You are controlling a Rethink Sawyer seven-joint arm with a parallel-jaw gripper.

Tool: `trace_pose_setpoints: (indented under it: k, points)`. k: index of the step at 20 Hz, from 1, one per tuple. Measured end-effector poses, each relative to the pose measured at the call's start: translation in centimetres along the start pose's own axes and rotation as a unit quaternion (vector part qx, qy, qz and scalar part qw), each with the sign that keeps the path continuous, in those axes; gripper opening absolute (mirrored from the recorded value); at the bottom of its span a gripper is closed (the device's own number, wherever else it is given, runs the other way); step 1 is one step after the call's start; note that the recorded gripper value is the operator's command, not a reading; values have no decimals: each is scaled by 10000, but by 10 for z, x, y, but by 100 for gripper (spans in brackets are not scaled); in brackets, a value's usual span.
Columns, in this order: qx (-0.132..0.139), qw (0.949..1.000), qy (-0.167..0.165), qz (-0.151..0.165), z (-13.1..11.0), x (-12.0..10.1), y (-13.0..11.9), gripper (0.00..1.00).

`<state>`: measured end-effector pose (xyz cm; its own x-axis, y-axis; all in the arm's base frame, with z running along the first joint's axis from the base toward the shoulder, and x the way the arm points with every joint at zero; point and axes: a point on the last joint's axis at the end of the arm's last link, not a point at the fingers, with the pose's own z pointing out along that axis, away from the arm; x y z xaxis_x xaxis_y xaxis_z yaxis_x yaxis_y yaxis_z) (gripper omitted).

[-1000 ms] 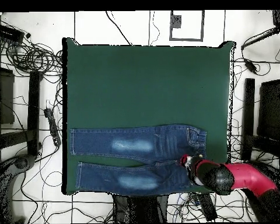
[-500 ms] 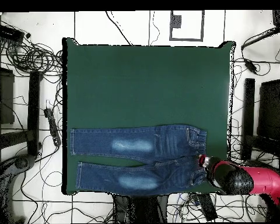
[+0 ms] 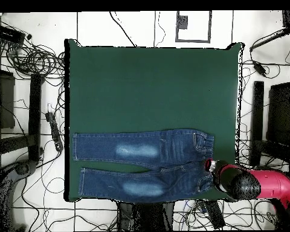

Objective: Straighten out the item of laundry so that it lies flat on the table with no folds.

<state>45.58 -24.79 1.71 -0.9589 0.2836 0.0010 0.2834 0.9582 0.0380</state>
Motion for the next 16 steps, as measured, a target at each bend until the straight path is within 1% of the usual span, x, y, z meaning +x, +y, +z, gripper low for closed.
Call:
trace_pose_setpoints:
  k: [3,6,12,16]
  points:
    - [42,9998,0,-170,-6,-1,15,0]
    - [63,9996,-1,-267,-14,-3,29,0]
    - [83,9994,5,-343,-26,-4,47,0]
    - [109,9993,34,-368,-27,-2,51,0]
